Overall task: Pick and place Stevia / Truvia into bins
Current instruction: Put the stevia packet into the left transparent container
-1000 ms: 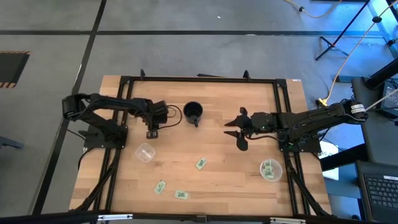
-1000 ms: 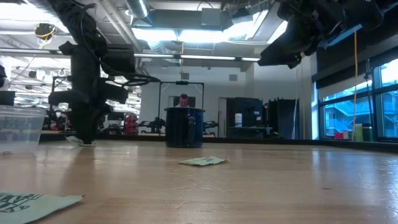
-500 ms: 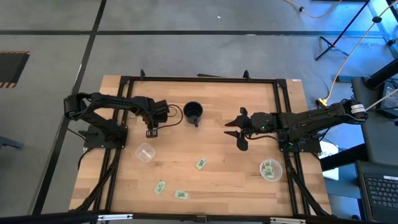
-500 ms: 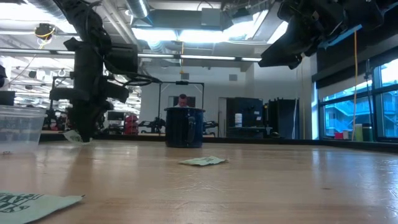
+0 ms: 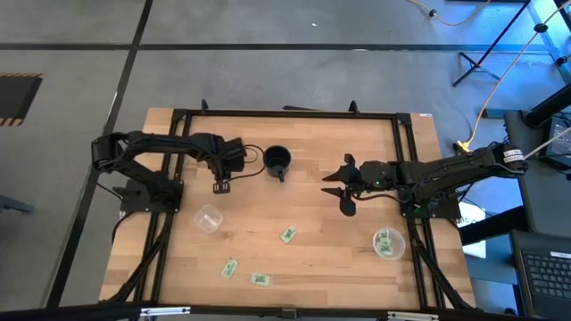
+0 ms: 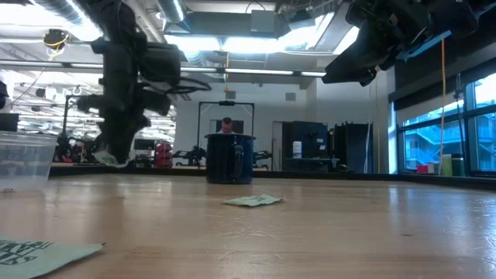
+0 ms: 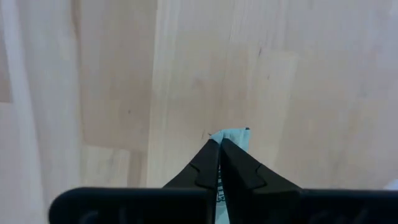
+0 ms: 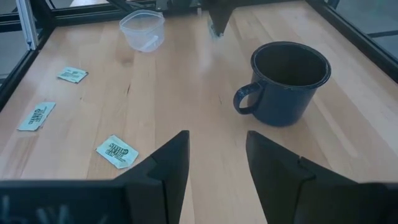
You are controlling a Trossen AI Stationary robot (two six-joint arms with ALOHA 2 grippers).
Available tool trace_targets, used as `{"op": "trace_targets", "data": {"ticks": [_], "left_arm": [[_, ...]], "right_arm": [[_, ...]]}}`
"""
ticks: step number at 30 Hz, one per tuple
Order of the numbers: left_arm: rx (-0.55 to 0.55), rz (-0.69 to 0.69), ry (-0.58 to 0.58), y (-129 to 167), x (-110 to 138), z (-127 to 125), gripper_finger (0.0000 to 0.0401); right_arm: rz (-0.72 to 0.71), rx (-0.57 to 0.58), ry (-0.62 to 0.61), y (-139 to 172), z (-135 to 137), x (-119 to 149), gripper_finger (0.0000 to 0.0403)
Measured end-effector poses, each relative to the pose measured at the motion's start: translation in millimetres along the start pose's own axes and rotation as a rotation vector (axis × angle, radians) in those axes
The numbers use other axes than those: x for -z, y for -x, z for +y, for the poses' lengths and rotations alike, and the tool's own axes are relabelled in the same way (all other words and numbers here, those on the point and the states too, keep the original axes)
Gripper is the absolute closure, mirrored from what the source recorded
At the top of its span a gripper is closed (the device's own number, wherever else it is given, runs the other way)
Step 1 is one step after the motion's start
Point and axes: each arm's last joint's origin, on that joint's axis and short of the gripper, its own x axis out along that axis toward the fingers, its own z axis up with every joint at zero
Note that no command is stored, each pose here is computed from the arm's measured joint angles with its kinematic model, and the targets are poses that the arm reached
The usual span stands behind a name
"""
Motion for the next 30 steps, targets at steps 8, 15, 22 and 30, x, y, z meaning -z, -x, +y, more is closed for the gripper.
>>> {"op": "trace_targets", "data": {"ticks": [8, 15, 22, 30], "left_arm": [[0.103, -0.025, -0.085, 32.2, -18.4, -11.7, 0.0393], [0.256, -0.130, -0.082, 59.5, -39.3, -35.8, 0.0393], [0.286, -0.086, -0.108, 67.8, -39.5, -65.7, 0.0393], [0.300, 0.045, 0.017, 66.9, -27.4, -97.7, 0.0393]], "right_arm": [[0.000, 0.000, -0.003, 0.0, 0.0, 0.0, 0.0240], [0.000, 0.000, -0.005, 0.0, 0.0, 0.0, 0.0240], [0.000, 0.000, -0.004, 0.0, 0.0, 0.0, 0.0240], [0.000, 0.000, -0.004, 0.0, 0.0, 0.0, 0.0240]]}}
